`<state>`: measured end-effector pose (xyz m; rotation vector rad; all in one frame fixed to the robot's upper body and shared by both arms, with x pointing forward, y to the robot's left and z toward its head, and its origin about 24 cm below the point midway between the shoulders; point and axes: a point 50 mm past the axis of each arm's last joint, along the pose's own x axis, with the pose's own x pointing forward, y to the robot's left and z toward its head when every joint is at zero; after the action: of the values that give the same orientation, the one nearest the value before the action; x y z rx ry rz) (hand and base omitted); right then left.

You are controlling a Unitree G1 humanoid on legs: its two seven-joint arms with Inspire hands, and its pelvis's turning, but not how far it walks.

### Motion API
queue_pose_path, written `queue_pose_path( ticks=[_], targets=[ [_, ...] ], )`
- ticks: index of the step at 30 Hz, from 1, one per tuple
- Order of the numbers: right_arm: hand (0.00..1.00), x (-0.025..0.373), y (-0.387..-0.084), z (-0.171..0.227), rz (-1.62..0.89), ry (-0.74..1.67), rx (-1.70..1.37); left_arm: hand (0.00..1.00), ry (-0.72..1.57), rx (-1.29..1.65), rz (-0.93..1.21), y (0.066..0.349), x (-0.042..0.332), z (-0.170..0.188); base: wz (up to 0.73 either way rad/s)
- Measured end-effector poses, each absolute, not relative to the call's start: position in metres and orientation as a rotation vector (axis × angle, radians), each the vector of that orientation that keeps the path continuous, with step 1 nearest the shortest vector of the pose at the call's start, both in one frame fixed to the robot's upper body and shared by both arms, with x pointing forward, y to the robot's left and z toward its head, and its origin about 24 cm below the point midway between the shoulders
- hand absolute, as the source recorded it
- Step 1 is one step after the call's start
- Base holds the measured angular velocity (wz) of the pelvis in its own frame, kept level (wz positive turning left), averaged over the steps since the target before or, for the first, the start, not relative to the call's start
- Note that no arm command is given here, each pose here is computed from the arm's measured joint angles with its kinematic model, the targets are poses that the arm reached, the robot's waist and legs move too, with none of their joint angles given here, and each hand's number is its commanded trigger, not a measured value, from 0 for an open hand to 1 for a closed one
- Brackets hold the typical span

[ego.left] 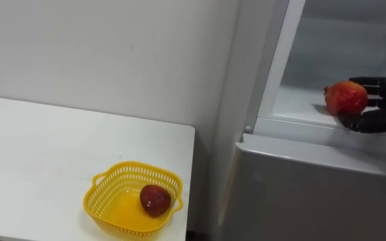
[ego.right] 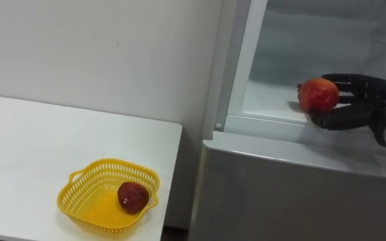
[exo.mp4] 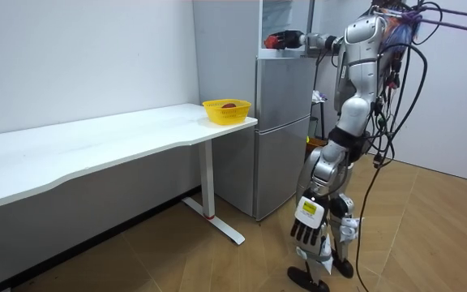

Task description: Retrieve from the upper fridge

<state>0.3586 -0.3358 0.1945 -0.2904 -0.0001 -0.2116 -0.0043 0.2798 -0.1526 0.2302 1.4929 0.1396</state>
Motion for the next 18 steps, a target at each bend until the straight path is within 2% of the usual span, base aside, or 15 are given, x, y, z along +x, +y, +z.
queue_pose_path(
  ticks=[11,18],
  targets=[
    [1.00,0.359,-0.335,0.194,-0.241,-0.008,-0.175,0.00,1.474,0.244,0.144,0.281,0.002,-0.152,0.00],
    [1.00,0.356,-0.312,0.201,-0.230,-0.098,-0.212,0.00,1.456,0.250,0.156,0.281,0.009,-0.152,-0.02]
  ],
)
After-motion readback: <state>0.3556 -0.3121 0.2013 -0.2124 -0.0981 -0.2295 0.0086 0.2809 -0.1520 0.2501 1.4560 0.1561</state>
